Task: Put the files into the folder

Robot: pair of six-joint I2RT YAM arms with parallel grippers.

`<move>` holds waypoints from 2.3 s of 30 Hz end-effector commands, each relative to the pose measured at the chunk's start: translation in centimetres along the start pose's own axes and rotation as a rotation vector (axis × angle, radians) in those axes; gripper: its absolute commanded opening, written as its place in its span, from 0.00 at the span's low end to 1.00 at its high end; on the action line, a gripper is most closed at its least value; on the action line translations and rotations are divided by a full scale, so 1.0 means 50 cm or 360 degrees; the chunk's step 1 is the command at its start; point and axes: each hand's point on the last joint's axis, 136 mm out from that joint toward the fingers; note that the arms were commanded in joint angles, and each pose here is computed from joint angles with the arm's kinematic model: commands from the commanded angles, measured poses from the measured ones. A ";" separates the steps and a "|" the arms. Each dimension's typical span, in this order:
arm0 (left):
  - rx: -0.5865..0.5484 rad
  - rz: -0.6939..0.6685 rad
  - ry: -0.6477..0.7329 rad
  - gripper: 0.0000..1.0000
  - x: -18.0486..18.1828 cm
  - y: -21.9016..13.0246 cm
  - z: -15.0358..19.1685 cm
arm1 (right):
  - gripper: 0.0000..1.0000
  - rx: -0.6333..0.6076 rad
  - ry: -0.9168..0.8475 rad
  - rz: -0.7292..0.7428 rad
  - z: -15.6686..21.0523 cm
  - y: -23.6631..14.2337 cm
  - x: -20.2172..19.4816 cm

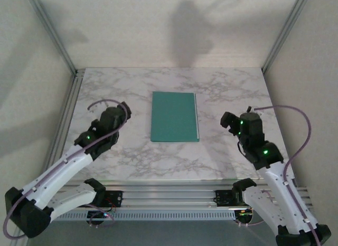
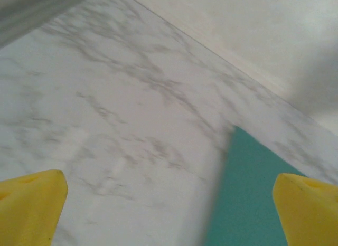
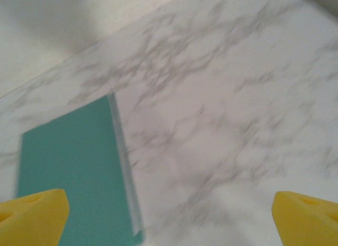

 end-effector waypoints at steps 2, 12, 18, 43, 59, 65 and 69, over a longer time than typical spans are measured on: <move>-0.0466 -0.0150 0.0124 1.00 0.091 -0.018 -0.071 | 0.99 -0.0257 -0.0328 0.0327 0.013 0.070 -0.061; -0.0435 -0.0218 0.0322 1.00 0.171 -0.009 -0.032 | 0.99 -0.0137 -0.0518 0.0280 0.146 0.196 -0.084; -0.0429 -0.0202 0.0335 1.00 0.184 -0.003 -0.022 | 0.99 -0.0298 -0.0520 0.0156 0.099 0.245 -0.068; -0.0463 -0.0081 0.0363 0.99 0.197 0.135 -0.043 | 0.99 -0.0244 -0.0556 -0.0053 0.102 0.371 -0.039; -0.0394 0.0076 0.0320 1.00 0.211 0.271 -0.043 | 0.99 -0.0240 -0.0567 -0.0047 0.103 0.372 -0.038; -0.0660 0.0175 0.0270 1.00 0.234 0.205 -0.053 | 0.99 -0.0243 -0.0571 -0.0048 0.103 0.371 -0.036; -0.0633 0.0137 0.0292 1.00 0.238 0.223 -0.039 | 0.99 -0.0242 -0.0571 -0.0049 0.103 0.371 -0.036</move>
Point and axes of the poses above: each hand's point on the last joint's axis, 136 mm out from that joint toward the fingers, its own y axis out along the fingers, its own x axis along the line the jaws close on, z = x × y, and after that the axes turned 13 degrees about -y, right-handed
